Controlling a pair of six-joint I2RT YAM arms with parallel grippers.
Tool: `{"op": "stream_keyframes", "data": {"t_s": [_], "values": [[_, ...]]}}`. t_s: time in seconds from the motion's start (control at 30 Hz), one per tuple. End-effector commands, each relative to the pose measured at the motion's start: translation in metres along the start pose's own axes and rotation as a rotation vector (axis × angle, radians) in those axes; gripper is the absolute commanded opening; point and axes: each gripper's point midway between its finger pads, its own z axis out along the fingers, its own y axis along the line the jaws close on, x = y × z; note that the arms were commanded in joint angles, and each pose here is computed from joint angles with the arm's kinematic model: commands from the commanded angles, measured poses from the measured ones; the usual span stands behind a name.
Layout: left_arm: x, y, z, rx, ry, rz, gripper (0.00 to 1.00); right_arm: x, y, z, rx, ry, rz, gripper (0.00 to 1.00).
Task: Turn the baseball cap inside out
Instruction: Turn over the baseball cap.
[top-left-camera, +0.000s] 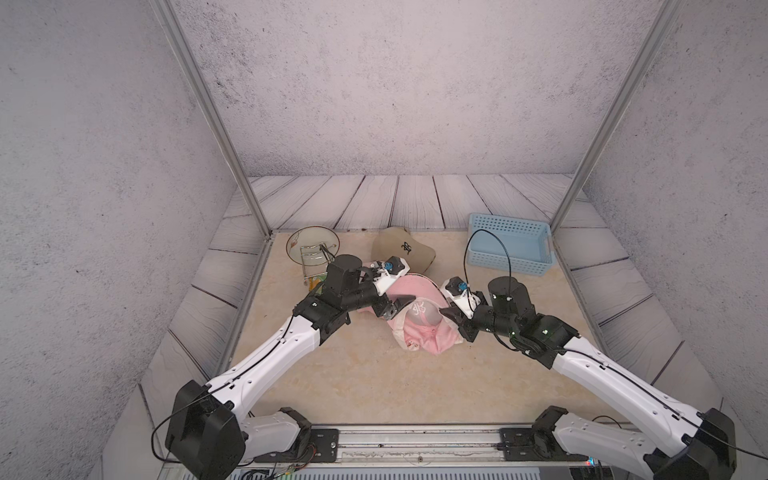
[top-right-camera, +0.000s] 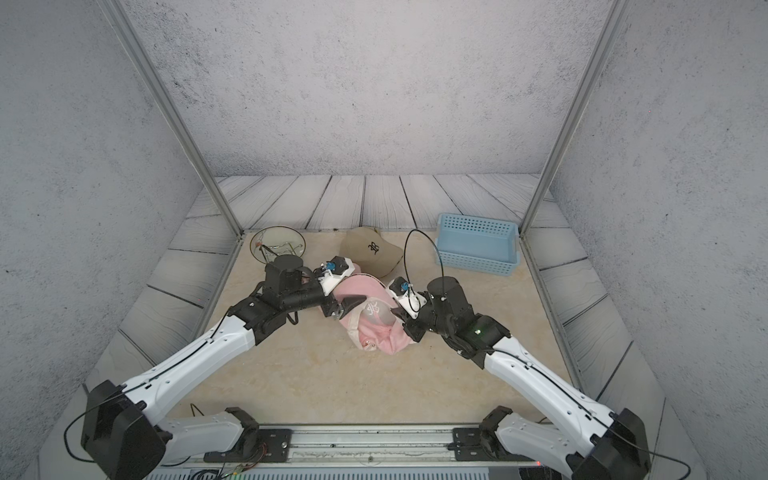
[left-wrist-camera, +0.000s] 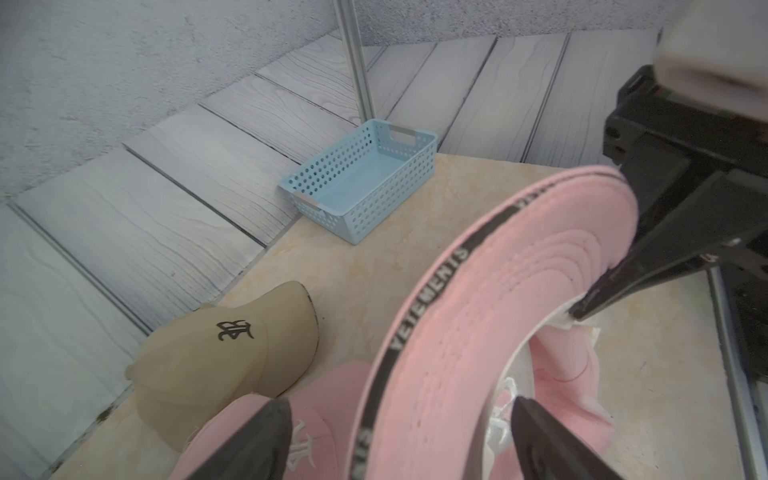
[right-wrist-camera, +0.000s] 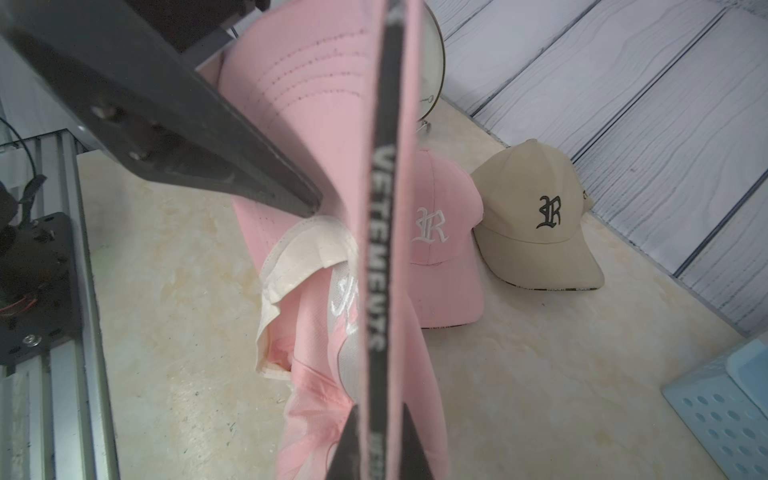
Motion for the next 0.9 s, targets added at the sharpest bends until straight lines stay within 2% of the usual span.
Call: {"op": "stream_keyframes", "data": {"t_s": [0.0, 0.03, 0.13, 0.2, 0.23, 0.33, 0.47, 0.53, 0.87], "values": [[-0.023, -0.024, -0.005, 0.160, -0.078, 0.041, 0.77, -0.023, 0.011, -0.012, -0.058, -0.073, -0.003, 0.00], [-0.025, -0.028, -0.005, 0.192, -0.086, 0.038, 0.68, -0.023, 0.011, -0.012, -0.061, -0.074, -0.001, 0.00], [-0.031, -0.037, -0.006, 0.255, -0.108, 0.021, 0.33, -0.023, 0.012, -0.009, -0.077, -0.073, 0.010, 0.00], [-0.033, -0.034, -0.007, 0.240, -0.100, 0.012, 0.04, -0.022, 0.013, -0.008, -0.096, -0.074, 0.030, 0.00], [-0.033, -0.030, -0.009, 0.219, -0.090, 0.010, 0.00, -0.021, 0.015, -0.007, -0.119, -0.075, 0.041, 0.00], [-0.039, -0.019, -0.019, 0.163, -0.083, -0.005, 0.00, -0.016, 0.014, -0.004, -0.156, -0.079, 0.077, 0.00], [-0.052, -0.010, -0.036, 0.132, -0.098, -0.026, 0.00, -0.011, 0.013, -0.001, -0.203, -0.099, 0.112, 0.22], [-0.057, -0.008, -0.041, 0.122, -0.104, -0.027, 0.00, -0.009, 0.015, 0.000, -0.226, -0.098, 0.115, 0.28], [-0.070, 0.014, -0.063, -0.018, -0.137, -0.038, 0.00, 0.007, 0.022, 0.008, -0.294, -0.059, 0.138, 0.33]]}}
